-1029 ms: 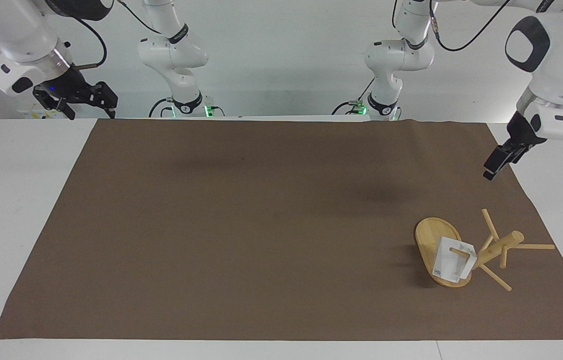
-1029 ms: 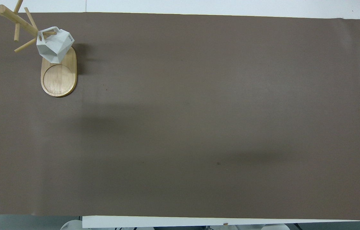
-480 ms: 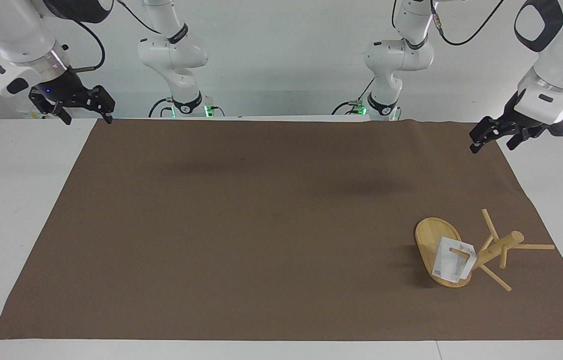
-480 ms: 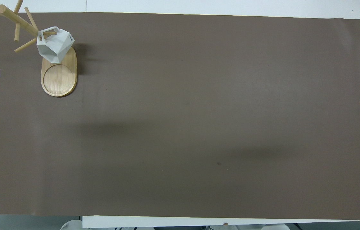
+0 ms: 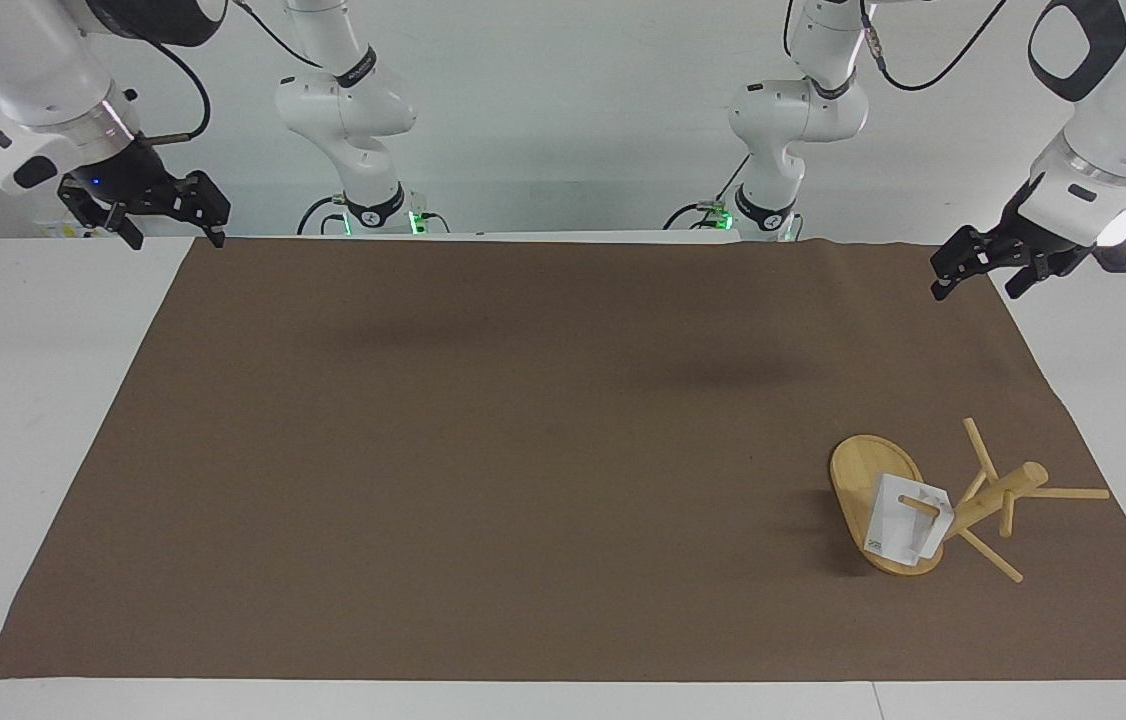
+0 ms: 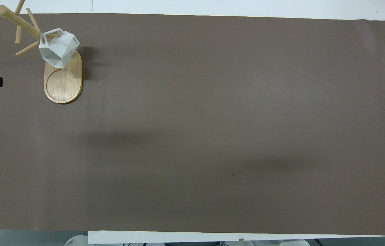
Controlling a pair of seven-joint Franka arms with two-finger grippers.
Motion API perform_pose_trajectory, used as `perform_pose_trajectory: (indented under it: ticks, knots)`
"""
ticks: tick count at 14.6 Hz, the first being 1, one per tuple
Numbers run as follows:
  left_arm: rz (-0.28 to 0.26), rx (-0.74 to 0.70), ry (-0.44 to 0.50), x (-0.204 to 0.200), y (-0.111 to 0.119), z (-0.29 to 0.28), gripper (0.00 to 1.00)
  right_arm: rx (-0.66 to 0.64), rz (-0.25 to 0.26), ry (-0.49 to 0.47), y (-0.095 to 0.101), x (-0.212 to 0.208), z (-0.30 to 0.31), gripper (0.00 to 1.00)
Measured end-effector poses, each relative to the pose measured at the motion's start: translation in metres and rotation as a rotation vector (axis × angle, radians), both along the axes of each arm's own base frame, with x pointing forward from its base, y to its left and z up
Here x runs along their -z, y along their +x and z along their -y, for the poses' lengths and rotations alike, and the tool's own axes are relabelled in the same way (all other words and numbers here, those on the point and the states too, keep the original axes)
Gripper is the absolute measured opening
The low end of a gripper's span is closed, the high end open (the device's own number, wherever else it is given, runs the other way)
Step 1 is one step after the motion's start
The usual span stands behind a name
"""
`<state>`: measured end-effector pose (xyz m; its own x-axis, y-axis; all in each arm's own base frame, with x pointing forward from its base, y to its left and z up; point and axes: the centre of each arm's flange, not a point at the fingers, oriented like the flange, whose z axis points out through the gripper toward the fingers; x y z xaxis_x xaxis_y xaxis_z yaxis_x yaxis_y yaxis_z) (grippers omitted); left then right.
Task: Hang cup on rack
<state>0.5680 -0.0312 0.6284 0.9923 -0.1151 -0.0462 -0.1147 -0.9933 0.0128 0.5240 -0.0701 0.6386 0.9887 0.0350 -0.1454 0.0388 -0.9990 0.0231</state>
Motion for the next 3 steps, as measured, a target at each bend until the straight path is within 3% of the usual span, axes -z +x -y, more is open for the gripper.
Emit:
perform_pose_trajectory:
  ticks: [3]
  knots:
    - [-0.001, 0.015, -0.001, -0.0002, -0.0003, -0.0001, 1.00, 0.000, 0.000, 0.000, -0.0001, -0.0001, 0.0000, 1.00]
